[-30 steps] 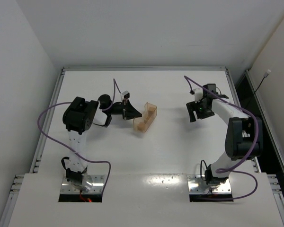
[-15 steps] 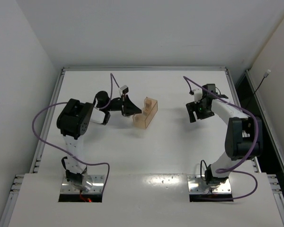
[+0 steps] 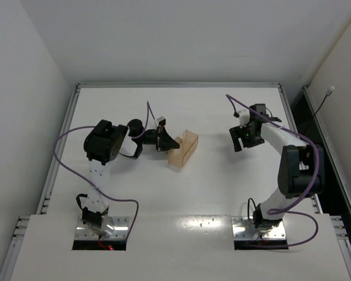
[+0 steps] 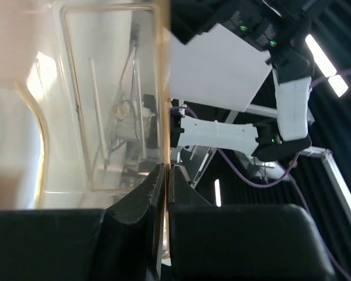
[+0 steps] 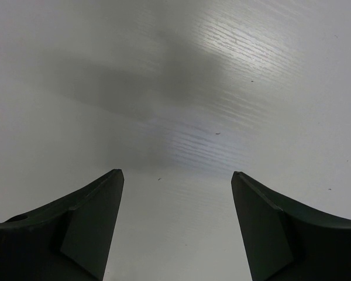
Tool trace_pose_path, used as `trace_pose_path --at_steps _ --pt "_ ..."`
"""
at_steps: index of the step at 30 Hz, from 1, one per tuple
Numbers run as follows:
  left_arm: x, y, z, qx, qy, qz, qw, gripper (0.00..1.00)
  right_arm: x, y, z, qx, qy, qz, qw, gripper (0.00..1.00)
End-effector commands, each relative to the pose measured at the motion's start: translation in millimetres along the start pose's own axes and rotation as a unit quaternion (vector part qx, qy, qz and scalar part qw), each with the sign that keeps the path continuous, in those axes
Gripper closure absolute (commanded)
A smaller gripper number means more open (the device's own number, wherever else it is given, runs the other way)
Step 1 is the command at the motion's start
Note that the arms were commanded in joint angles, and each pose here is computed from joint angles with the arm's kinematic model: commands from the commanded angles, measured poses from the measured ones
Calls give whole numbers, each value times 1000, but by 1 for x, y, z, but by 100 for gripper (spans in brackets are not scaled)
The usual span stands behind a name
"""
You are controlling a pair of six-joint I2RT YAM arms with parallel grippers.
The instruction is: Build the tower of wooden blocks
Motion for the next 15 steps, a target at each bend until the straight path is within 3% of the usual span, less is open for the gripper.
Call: trace_pose_path --at_steps 1,6,8,10,12,13,14,15 --pt "-89 5 18 18 340 123 932 100 1 -6 -11 -25 -8 -2 1000 29" --pt "-115 21 44 63 386 142 909 100 1 -4 -10 -25 -8 -2 1000 29" --pt "-138 29 52 80 426 156 888 100 2 -7 -11 -30 -8 -6 1000 29" --pt "-150 33 53 101 437 151 881 100 2 -9 -11 -34 -9 -5 999 30" --pt "-170 33 47 87 488 151 855 100 2 -9 -11 -34 -9 -5 999 30" --pt "-169 33 38 89 460 128 874 100 2 -9 -11 -34 -9 -5 999 32" --pt "-178 33 28 82 469 115 872 100 5 -11 -14 -43 -14 -6 999 32" --pt "-181 26 8 49 555 97 824 100 5 -11 -14 -43 -14 -6 999 32"
Point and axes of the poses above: each gripper's point midway between its finger pads, its own y axis out along the fingers, its own x axis along the line the jaws close on, z = x × y, the point moved 9 cm from there along -y, back along the fingers, and after that the axes turned 10 degrees about y, right-handed, at the moved point
